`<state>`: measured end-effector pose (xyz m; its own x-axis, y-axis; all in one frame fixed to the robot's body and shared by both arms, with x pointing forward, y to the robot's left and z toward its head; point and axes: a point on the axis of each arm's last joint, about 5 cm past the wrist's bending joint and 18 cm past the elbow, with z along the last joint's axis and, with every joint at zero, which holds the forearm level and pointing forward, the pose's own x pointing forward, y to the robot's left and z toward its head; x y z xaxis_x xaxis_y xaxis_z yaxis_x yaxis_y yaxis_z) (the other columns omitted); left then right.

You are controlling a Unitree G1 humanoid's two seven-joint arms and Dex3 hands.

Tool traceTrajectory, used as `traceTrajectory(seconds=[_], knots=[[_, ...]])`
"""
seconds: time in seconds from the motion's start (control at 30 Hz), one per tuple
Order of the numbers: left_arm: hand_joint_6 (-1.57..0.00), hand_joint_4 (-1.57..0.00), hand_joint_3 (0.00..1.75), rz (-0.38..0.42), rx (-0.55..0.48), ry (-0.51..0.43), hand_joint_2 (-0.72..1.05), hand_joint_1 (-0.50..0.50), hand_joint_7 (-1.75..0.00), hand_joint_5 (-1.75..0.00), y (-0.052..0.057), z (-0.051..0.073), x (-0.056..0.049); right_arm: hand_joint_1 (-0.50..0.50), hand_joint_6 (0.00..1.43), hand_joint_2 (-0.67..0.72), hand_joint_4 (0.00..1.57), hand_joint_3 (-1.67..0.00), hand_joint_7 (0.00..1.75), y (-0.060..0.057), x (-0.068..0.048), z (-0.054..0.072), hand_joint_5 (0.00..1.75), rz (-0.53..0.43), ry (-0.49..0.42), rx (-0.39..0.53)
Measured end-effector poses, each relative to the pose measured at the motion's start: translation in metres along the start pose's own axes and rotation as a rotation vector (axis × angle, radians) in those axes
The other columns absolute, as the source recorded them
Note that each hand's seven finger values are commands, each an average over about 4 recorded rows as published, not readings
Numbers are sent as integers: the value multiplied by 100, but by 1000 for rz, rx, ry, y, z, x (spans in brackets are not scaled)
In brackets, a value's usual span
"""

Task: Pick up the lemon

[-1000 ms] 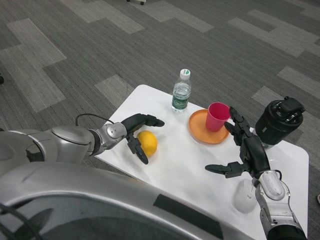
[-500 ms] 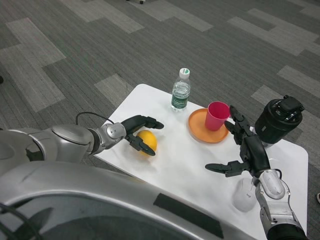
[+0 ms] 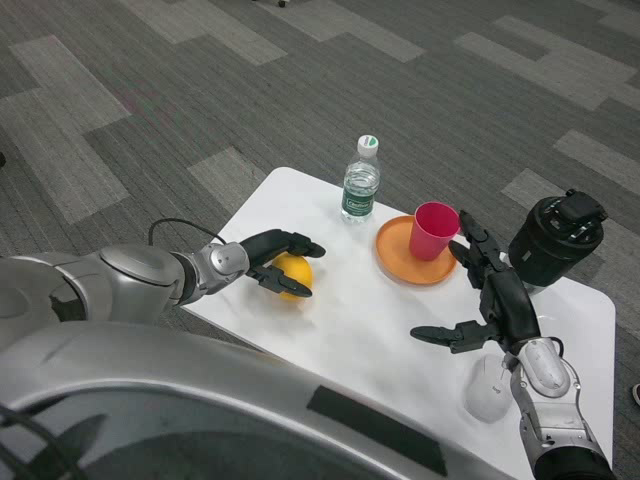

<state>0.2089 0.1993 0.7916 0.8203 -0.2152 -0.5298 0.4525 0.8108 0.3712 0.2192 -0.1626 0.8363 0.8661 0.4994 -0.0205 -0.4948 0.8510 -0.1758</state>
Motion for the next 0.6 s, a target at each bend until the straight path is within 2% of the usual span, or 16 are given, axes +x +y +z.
traceTrajectory(seconds=[0.17, 0.23, 0.43, 0.5, 0.6], knots=[[-63, -53, 9, -1, 0, 0, 105, 50, -2, -21, 0, 0, 0, -4, 0, -3, 0, -40, 0, 0, 0, 0, 48, 0, 0, 0], [-67, -66, 9, -1, 0, 0, 105, 50, -5, -31, 0, 0, 0, -4, 0, -3, 0, -40, 0, 0, 0, 0, 48, 0, 0, 0], [-99, -124, 9, 16, -6, -1, 96, 50, -10, -92, 4, 0, 0, -4, 0, -3, 0, -40, 0, 0, 0, 0, 48, 0, 0, 0], [-106, -136, 9, 24, -7, -1, 96, 50, -14, -105, 5, 1, 0, -4, 0, -3, 0, -40, 0, 0, 0, 0, 48, 0, 0, 0], [-113, -142, 9, 32, -9, -2, 96, 50, -17, -121, 7, 1, 0, -4, 0, -3, 0, -40, 0, 0, 0, 0, 48, 0, 0, 0]])
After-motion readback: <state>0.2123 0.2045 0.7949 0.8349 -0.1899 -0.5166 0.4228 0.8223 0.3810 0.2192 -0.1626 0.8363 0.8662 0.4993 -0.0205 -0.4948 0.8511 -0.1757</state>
